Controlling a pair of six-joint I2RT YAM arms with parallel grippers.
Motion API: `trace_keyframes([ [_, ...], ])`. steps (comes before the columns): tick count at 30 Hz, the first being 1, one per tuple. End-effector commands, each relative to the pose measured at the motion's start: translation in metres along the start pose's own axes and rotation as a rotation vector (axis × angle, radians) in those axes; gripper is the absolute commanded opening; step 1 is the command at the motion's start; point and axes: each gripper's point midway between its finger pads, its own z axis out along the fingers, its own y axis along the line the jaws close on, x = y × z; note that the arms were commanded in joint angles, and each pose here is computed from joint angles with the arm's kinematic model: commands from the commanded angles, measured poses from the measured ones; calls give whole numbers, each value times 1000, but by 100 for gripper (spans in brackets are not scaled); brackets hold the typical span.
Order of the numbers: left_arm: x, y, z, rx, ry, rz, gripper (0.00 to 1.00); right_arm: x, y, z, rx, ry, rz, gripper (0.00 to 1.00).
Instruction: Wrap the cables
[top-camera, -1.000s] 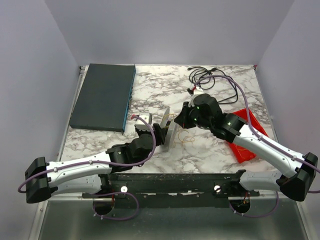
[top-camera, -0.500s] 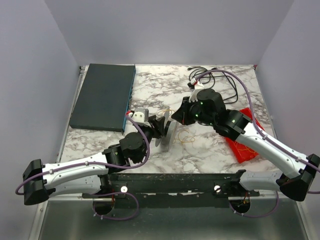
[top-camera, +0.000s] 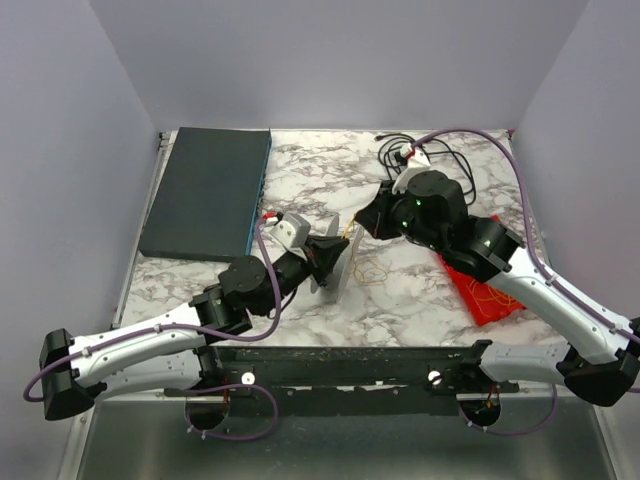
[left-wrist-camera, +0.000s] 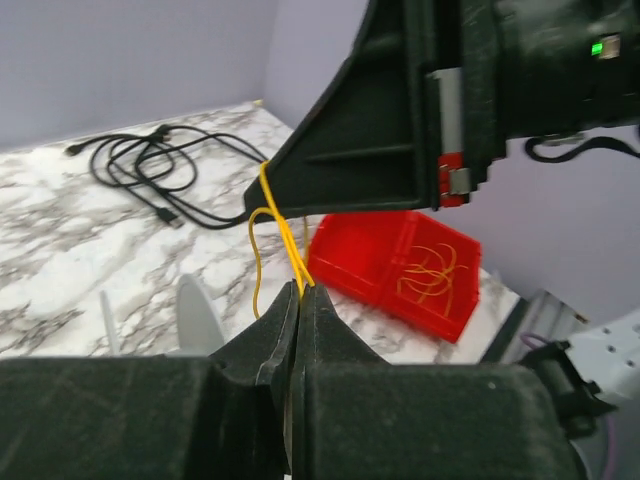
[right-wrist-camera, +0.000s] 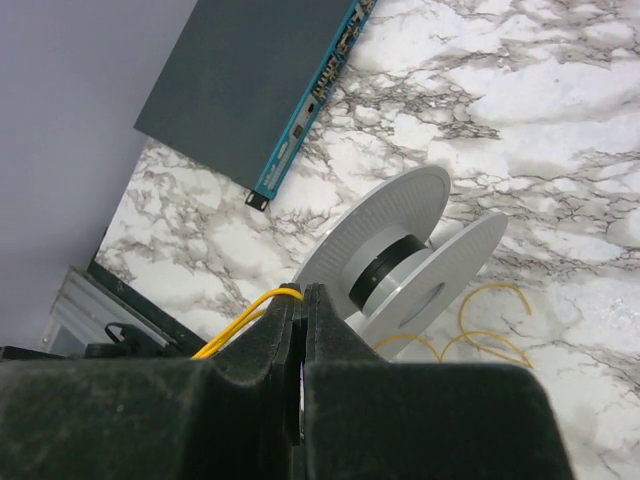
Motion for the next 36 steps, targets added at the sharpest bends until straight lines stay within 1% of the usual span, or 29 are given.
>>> trace_keyframes([
  [1, -13, -56, -24, 324, 59, -30, 0, -21, -19, -9, 111, -91, -26, 1],
  [5, -8, -88, -36, 524, 149, -30, 0, -20, -30, -8, 163, -105, -43, 1],
  [7, 0, -103, -42, 628, 231, -30, 0, -21, -32, -10, 164, -117, -43, 1],
  [10, 19, -114, -47, 725, 365, -30, 0, -28, -29, -18, 145, -143, -39, 1],
  [12, 32, -107, -42, 698, 456, -38, 0, -33, -27, -26, 129, -161, -37, 1],
  [13, 36, -102, -37, 667, 469, -34, 1, -34, -23, -30, 105, -164, -39, 1],
  [14, 37, -95, -31, 617, 464, -29, 10, -35, -18, -32, 81, -162, -40, 1],
  [15, 35, -90, -28, 588, 438, -30, 17, -33, -14, -32, 59, -151, -36, 1],
  [17, 25, -85, -23, 550, 369, -34, 21, -25, -7, -31, 16, -116, -32, 1],
  [18, 17, -85, -20, 548, 324, -39, 27, -20, -5, -30, -3, -102, -23, 1],
  [19, 14, -85, -19, 554, 308, -44, 29, -16, -2, -29, -23, -92, -15, 1],
  [21, 10, -87, -14, 558, 283, -55, 38, -7, 2, -26, -55, -65, -8, 1],
  [22, 8, -89, -11, 560, 274, -58, 41, -4, 4, -25, -66, -56, -4, 1],
  [27, 2, -88, -8, 559, 227, -51, 42, -6, 7, -27, -78, -55, 8, 1],
  [31, -1, -80, -7, 520, 211, -28, 42, -14, 11, -32, -82, -60, 8, 1],
  [36, -14, -72, -17, 489, 155, -39, 42, -17, 11, -32, -71, -55, 4, 1],
])
